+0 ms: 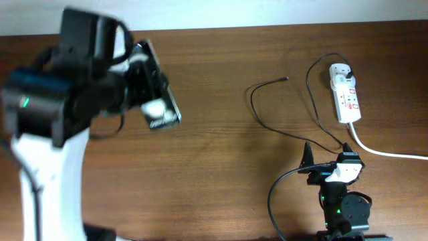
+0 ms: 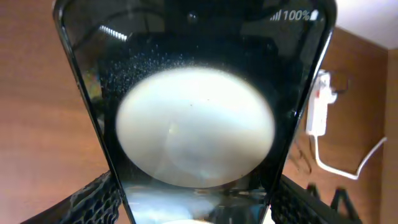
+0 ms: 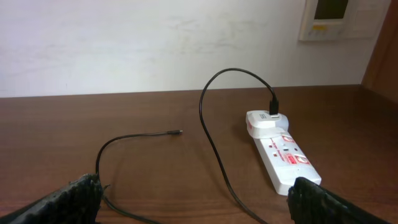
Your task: Plug charger to phone and switch on socket
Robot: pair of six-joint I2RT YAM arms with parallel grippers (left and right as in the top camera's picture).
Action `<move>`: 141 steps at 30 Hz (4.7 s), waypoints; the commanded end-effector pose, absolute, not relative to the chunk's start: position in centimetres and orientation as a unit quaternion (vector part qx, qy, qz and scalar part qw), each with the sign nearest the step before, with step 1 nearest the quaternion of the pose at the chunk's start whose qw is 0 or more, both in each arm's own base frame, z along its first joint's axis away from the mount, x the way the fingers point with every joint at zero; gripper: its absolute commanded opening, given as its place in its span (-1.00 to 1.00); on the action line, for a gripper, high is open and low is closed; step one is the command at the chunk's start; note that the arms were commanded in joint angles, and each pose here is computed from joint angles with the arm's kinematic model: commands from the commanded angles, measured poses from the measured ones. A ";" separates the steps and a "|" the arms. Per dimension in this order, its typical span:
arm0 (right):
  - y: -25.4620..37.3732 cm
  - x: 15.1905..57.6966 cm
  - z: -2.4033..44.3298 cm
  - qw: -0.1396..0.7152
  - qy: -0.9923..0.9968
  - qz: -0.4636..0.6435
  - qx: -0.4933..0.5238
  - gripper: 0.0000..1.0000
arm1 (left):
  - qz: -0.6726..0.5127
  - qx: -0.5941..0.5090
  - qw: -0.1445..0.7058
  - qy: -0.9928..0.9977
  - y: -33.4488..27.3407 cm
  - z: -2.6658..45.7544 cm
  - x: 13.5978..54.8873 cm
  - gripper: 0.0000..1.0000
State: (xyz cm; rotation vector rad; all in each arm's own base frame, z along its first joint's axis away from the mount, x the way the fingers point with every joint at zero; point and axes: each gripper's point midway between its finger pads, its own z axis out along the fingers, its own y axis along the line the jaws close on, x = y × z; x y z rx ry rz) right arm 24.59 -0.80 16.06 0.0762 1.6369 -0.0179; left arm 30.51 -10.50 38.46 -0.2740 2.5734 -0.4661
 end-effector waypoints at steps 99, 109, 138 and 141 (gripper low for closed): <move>24.4 21.7 25.8 0.413 0.853 0.301 -0.106 0.97 | -0.596 -0.173 -0.159 0.768 -20.0 20.2 29.8 0.38; 28.4 25.6 22.3 0.433 0.860 0.265 -0.057 0.86 | -0.581 -0.179 -0.150 0.780 -19.8 19.5 30.0 0.38; 30.2 26.9 20.7 0.432 0.860 0.264 -0.057 -0.74 | -0.569 -0.184 -0.142 0.789 -19.6 18.9 30.2 0.42; 30.5 26.6 20.6 0.425 0.861 0.272 -0.064 -0.80 | -0.569 -0.184 -0.142 0.789 -19.6 18.9 30.2 0.54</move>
